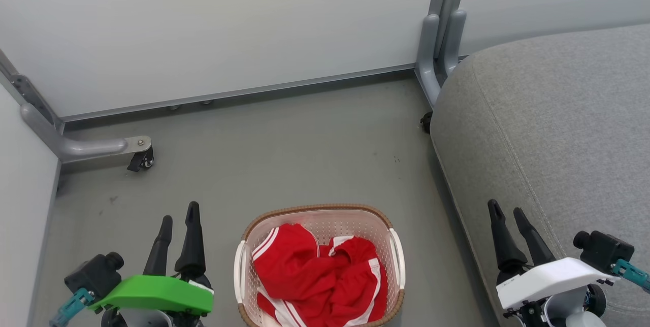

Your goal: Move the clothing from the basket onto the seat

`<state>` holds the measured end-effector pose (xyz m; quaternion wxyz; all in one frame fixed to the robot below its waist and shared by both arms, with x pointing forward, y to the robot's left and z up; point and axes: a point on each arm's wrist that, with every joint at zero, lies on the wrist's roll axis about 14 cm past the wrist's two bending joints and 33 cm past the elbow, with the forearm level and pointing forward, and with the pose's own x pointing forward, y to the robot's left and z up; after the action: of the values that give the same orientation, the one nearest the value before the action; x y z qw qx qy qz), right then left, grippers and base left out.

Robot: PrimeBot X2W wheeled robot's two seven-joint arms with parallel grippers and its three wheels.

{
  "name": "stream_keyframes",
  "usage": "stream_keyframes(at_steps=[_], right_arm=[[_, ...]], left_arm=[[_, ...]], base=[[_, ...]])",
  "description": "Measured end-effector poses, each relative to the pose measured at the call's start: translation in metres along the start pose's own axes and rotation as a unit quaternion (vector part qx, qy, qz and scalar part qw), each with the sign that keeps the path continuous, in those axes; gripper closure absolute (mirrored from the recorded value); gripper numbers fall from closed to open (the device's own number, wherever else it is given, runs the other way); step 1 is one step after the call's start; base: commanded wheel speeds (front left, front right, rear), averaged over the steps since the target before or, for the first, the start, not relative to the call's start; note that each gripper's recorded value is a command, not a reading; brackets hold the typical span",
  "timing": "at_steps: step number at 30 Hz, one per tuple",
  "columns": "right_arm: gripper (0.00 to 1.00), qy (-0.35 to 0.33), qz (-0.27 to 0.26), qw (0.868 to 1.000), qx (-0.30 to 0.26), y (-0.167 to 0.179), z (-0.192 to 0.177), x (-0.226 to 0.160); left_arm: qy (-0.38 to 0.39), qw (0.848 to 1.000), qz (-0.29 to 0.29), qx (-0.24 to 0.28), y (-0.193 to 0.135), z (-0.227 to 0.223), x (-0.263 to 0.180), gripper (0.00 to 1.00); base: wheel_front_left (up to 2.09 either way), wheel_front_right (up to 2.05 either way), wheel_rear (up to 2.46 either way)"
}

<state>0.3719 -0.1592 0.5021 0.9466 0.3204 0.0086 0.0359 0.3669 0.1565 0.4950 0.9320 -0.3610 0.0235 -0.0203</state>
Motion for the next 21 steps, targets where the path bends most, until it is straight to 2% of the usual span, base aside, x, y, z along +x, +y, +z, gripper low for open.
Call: stream_keyframes(at_steps=[21], right_arm=[[0.0,-0.023,0.031,0.992,-0.118,0.015,0.008,-0.003]], left_arm=[[-0.006,0.993,-0.033,0.114,-0.017,-0.005,-0.004,0.0]], base=[[0.0,0.0,0.0]])
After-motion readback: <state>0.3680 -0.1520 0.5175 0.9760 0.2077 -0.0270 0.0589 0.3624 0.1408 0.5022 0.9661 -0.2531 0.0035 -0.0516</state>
